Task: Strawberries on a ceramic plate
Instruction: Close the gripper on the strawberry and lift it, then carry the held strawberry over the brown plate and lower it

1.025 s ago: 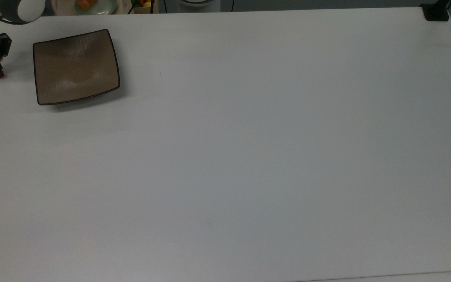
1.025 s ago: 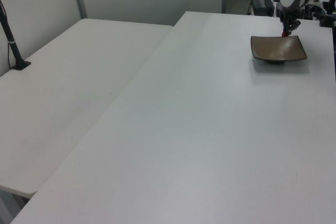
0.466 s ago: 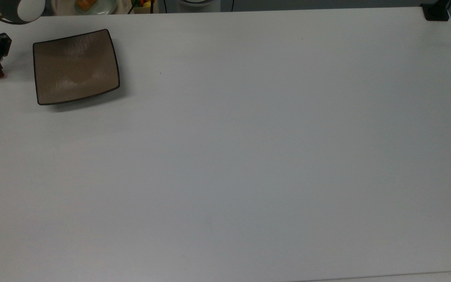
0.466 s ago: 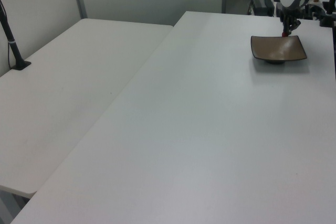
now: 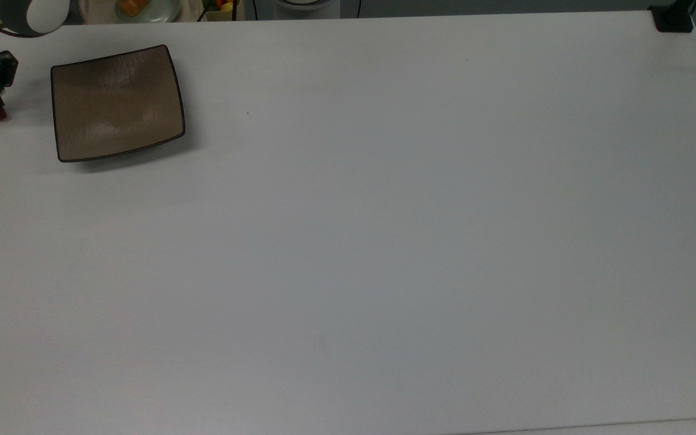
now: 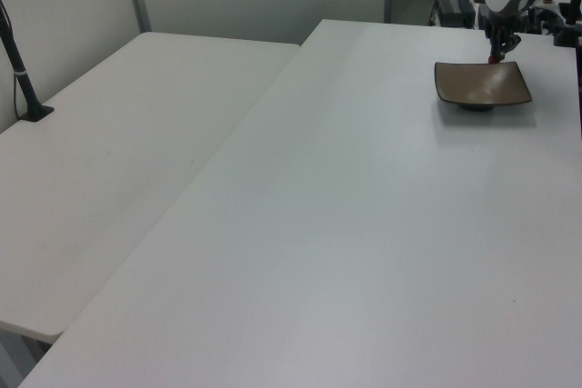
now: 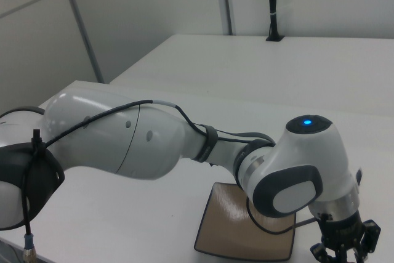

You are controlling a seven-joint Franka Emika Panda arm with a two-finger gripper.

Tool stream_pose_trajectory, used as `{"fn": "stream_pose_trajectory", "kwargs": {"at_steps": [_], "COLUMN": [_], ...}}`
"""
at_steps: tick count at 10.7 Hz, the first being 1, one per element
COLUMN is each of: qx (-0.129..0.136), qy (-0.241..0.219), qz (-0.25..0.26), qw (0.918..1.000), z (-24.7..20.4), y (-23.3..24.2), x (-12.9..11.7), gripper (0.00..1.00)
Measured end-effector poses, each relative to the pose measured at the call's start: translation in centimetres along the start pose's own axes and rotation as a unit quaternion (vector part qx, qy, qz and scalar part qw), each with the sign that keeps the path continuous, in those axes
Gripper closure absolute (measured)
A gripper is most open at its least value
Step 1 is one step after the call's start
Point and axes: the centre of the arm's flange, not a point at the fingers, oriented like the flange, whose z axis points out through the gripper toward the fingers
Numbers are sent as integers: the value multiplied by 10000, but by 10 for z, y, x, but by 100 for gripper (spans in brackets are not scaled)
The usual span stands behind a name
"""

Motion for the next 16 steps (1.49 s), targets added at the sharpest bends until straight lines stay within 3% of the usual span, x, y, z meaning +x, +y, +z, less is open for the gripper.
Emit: {"fn": "stream_pose_trajectory", "kwargs": {"at_steps": [10, 13, 16], "qx": [1, 165, 104], "qy": [23, 152, 227], "qz": [13, 102, 129], "qw": [10000, 9997, 9996], "z": [-8, -33, -74], "y": [1, 3, 7], "x": [0, 1, -2], "gripper": [73, 73, 73]}}
